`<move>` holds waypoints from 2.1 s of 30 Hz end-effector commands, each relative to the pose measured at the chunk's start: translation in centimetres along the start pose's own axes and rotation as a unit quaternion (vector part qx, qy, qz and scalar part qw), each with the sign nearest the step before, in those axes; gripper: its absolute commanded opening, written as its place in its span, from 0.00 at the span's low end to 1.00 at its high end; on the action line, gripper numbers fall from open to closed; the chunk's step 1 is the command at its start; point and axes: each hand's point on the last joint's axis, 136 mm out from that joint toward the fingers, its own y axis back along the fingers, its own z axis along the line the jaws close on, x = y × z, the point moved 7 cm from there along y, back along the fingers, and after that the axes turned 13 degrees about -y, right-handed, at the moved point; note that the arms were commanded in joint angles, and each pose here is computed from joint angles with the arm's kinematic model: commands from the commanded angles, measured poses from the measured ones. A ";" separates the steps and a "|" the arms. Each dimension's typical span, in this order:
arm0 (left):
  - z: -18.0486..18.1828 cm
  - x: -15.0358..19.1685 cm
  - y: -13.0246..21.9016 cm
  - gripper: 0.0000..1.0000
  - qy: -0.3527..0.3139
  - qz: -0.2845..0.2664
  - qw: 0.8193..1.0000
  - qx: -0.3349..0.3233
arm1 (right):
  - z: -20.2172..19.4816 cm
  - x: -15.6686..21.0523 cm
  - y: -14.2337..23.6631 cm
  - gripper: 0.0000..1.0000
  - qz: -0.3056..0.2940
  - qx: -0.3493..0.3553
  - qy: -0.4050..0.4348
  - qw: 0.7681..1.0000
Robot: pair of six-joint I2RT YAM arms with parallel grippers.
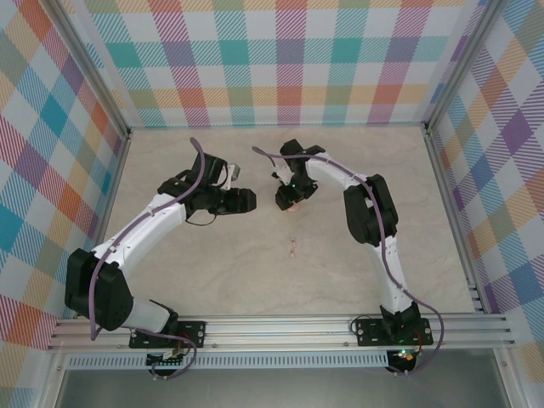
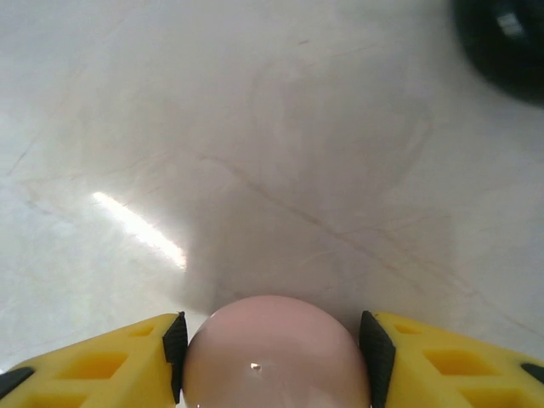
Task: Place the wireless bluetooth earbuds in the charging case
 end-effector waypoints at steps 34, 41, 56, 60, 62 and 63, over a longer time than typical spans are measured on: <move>3.2 -8.0 -18.4 0.26 0.027 0.087 0.992 0.086 | -2.3 6.6 3.6 0.23 -0.024 -0.110 -0.336 0.935; 3.0 -7.2 -20.2 0.09 0.035 0.109 0.989 0.093 | -2.7 6.3 2.0 0.17 -0.007 -0.098 -0.359 0.928; 2.2 -4.6 -21.2 0.08 0.026 0.167 0.983 0.077 | -2.7 4.9 0.5 0.17 0.008 -0.095 -0.349 0.932; 1.7 -3.8 -21.0 0.08 0.021 0.172 0.981 0.082 | -2.8 4.5 0.2 0.17 0.011 -0.089 -0.346 0.934; 1.5 -3.5 -20.9 0.08 0.018 0.176 0.981 0.084 | -2.8 4.3 0.1 0.17 0.013 -0.087 -0.344 0.935; 1.5 -3.3 -20.8 0.08 0.018 0.177 0.980 0.084 | -2.9 4.2 0.1 0.17 0.013 -0.086 -0.343 0.935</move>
